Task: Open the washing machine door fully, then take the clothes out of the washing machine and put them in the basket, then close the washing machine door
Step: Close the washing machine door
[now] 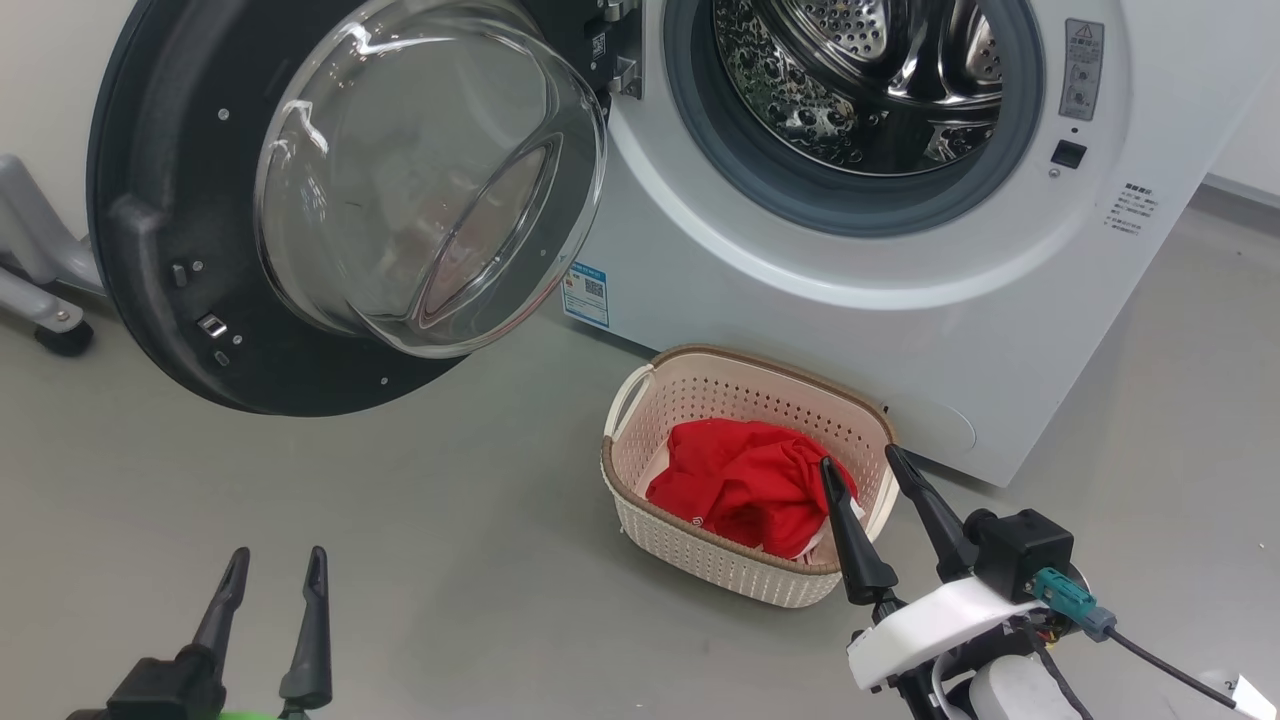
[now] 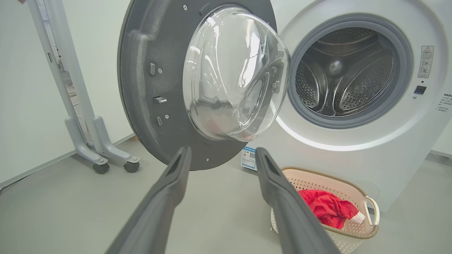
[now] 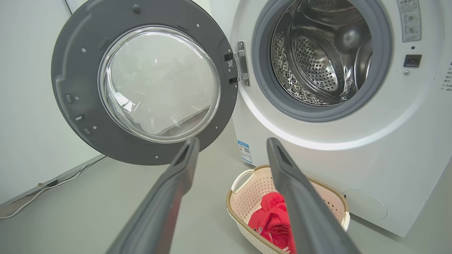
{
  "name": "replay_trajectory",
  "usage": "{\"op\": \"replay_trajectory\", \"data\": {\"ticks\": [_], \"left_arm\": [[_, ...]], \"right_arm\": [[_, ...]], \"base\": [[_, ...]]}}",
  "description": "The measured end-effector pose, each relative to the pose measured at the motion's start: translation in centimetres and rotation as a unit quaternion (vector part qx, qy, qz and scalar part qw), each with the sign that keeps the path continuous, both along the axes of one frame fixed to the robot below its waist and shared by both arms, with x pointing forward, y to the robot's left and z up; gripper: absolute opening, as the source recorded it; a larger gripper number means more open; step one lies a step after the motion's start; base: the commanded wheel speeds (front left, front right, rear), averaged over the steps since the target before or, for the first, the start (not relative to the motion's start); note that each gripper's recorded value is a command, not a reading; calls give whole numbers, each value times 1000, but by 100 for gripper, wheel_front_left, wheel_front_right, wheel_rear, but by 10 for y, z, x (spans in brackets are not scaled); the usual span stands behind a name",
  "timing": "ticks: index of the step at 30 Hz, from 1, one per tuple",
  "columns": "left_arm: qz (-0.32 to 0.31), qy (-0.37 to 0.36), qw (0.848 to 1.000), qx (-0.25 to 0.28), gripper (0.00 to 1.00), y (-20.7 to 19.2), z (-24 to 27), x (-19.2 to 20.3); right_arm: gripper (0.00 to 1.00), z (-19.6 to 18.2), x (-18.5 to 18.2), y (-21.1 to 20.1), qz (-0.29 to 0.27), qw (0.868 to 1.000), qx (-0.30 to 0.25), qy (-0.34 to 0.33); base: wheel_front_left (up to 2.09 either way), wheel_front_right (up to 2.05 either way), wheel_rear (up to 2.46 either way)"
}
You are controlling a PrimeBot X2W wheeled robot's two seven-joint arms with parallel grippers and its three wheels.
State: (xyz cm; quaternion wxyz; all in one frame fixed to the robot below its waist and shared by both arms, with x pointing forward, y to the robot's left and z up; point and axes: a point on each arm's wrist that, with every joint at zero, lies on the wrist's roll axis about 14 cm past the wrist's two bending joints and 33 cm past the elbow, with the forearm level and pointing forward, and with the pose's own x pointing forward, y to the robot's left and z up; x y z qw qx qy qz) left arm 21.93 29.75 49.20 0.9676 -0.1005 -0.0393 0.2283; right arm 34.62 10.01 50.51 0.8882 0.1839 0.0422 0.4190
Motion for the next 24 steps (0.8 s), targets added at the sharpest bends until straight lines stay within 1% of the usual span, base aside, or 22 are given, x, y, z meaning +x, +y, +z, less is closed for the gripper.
{"op": "replay_trajectory", "data": {"ticks": [2, 10, 14, 19, 21, 22, 23, 24], "left_arm": [[-3, 2, 1000, 1, 0, -1, 0, 0], [-2, 9, 1000, 12, 0, 4, 0, 0], [15, 8, 1000, 26, 0, 20, 8, -3], [29, 11, 998, 51, 0, 40, 20, -4], [31, 12, 997, 69, 0, 50, 28, -2], [31, 12, 997, 69, 0, 50, 28, -2], [33, 6, 995, 97, 0, 63, 43, 3], [33, 6, 995, 97, 0, 63, 43, 3]], "right_arm": [[100, 0, 0, 0, 0, 1000, 0, 1], [100, -6, 1, 0, 0, 1000, -1, 8], [100, -12, 4, -2, -5, 1000, -6, 14], [100, -24, 8, -6, -4, 1000, -20, 17], [100, -30, 10, -9, -3, 999, -29, 18], [100, -30, 10, -9, -3, 999, -29, 18], [100, -34, 14, -11, -5, 999, -31, 20], [100, -34, 14, -11, -5, 999, -31, 20]], "base": [[0, 0, 0], [0, 0, 0], [0, 0, 0], [0, 0, 0], [0, 0, 0], [0, 0, 0], [0, 0, 0], [0, 0, 0]]}}
